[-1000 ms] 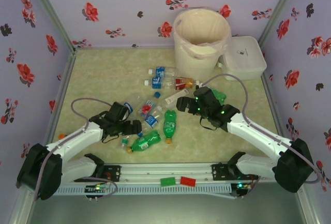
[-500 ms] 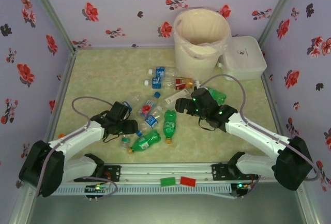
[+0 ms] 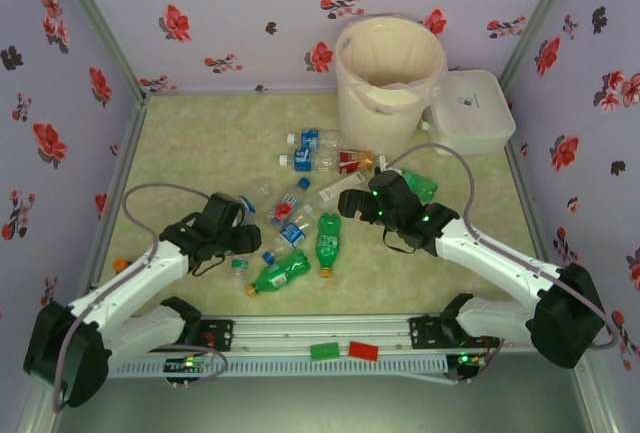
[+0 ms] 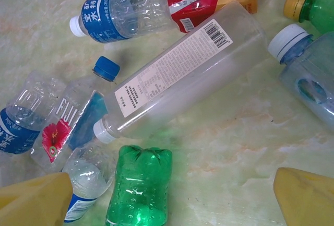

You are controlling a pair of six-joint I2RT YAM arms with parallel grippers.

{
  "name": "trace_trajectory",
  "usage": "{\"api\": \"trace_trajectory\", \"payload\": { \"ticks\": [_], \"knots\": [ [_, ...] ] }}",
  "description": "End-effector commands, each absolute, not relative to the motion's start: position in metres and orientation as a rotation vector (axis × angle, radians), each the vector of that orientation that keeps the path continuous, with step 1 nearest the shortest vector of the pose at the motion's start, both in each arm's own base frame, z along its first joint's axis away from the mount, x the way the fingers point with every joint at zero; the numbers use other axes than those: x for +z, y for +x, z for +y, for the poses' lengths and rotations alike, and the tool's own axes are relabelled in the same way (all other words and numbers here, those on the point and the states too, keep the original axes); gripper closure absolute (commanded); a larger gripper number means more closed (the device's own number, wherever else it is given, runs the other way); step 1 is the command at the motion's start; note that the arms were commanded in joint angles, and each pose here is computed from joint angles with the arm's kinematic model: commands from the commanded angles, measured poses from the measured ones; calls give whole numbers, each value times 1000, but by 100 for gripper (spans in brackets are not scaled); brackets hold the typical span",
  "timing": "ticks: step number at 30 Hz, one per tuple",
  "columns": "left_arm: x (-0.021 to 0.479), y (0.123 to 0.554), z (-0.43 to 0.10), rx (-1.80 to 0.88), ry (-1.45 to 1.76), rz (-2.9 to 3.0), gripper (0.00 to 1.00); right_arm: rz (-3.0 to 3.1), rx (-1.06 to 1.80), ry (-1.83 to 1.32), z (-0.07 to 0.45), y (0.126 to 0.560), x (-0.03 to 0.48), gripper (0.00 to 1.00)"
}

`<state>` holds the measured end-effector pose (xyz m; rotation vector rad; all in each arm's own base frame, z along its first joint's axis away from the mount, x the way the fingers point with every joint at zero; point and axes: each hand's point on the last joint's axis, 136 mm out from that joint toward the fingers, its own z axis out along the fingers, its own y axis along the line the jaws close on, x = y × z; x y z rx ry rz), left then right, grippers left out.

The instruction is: Put the plastic bottles in the bin

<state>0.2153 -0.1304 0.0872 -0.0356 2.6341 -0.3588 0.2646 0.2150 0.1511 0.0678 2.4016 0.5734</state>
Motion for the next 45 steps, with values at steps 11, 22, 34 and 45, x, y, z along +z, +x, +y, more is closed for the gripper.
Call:
{"api": "trace_trajectory", "payload": {
  "ticks": [11,22,34,45],
  "knots": [
    [260,290,-192,-672,-3,2185,58,2404,383,121,178,257,134,0],
    [387,384,-294,-761,278,1903,55,2393,382,138,174,256,130,0],
    [480,477,-393,-959,301,1592,53,2448,358,43,186,261,118,0],
    [478,520,-426,-1001,199,1302,56,2468,408,13,196,259,111,0]
  ]
}}
